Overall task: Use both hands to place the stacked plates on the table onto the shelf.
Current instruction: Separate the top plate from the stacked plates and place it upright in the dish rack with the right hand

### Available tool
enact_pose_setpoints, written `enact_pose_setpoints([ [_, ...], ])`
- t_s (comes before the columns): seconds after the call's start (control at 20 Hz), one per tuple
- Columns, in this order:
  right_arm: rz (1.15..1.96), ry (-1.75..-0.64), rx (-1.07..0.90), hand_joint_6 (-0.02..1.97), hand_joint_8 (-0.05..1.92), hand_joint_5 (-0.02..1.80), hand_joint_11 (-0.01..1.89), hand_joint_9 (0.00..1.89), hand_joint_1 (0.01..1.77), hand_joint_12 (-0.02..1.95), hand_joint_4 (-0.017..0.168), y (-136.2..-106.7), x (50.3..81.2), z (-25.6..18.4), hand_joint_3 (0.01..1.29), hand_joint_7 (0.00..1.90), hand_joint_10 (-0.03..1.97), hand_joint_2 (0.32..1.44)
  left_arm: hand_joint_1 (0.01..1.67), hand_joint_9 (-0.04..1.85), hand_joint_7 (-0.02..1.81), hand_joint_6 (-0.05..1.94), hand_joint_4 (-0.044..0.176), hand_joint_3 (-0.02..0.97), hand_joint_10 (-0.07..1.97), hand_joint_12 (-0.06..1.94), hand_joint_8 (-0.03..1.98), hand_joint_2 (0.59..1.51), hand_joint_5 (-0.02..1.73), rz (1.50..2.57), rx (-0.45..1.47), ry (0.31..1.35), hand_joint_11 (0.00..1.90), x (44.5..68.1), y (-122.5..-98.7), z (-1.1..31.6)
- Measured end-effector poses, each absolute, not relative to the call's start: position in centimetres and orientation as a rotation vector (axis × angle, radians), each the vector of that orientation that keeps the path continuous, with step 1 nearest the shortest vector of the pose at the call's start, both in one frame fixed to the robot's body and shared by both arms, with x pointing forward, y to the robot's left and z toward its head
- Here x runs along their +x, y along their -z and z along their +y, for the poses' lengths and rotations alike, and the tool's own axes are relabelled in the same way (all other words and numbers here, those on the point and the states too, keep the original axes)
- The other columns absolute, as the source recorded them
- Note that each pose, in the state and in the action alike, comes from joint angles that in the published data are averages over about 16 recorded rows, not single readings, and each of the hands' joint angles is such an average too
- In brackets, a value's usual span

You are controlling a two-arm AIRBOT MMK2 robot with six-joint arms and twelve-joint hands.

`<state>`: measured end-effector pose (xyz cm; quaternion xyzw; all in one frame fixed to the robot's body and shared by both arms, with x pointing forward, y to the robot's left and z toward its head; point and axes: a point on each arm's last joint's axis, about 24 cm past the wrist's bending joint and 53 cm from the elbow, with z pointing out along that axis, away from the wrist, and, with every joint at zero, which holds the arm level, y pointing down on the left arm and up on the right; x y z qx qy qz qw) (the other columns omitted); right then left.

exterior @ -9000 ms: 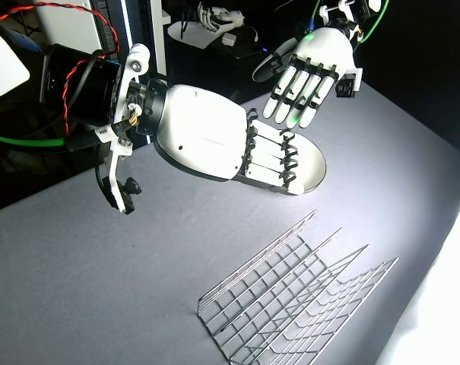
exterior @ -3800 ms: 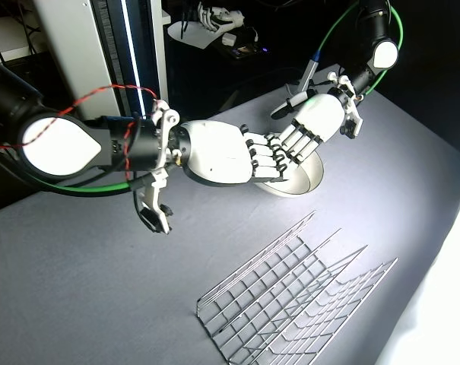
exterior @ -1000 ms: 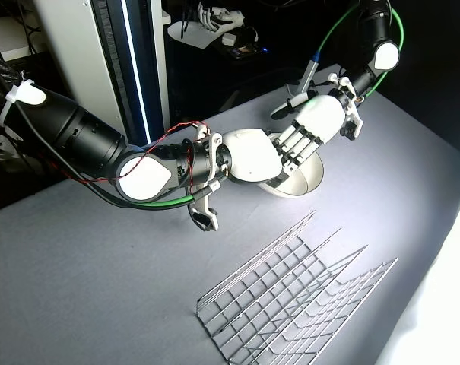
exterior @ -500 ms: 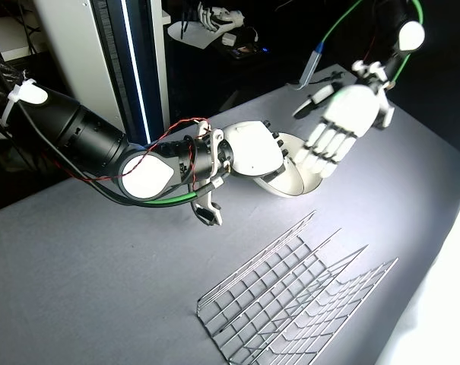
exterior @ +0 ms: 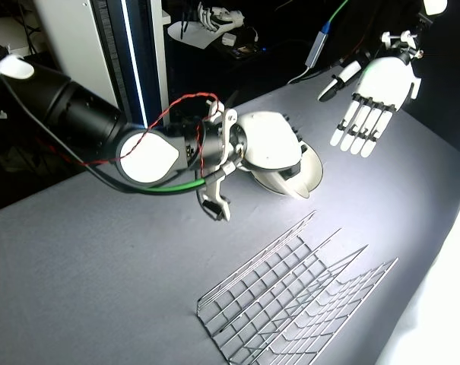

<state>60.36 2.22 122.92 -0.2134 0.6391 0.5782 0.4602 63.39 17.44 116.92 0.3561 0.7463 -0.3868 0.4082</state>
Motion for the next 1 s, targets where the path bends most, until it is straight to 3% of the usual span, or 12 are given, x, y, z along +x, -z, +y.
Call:
enact_pose_setpoints([
  [0.65, 1.479, -1.463, -0.394, 0.92, 0.83, 0.96, 0.88, 0.98, 1.36, 1.18, -0.008, -130.0, 61.2, 1.6, 0.01, 1.06, 1.10, 1.00, 0.01, 0.02, 0.02, 0.01, -0.003, 0.020, 0.01, 0.02, 0.01, 1.153, 0.02, 1.905, 0.883, 0.929, 0.01, 63.4, -117.1, 20.0],
  [1.0, 1.477, -1.501, -0.219, 0.91, 0.83, 0.96, 0.89, 0.97, 1.37, 1.18, -0.008, -132.8, 63.2, 0.6, 0.01, 1.06, 1.11, 1.00, 0.01, 0.02, 0.02, 0.01, -0.003, 0.020, 0.01, 0.02, 0.01, 1.149, 0.02, 1.907, 0.880, 0.922, 0.01, 63.5, -117.1, 20.3],
])
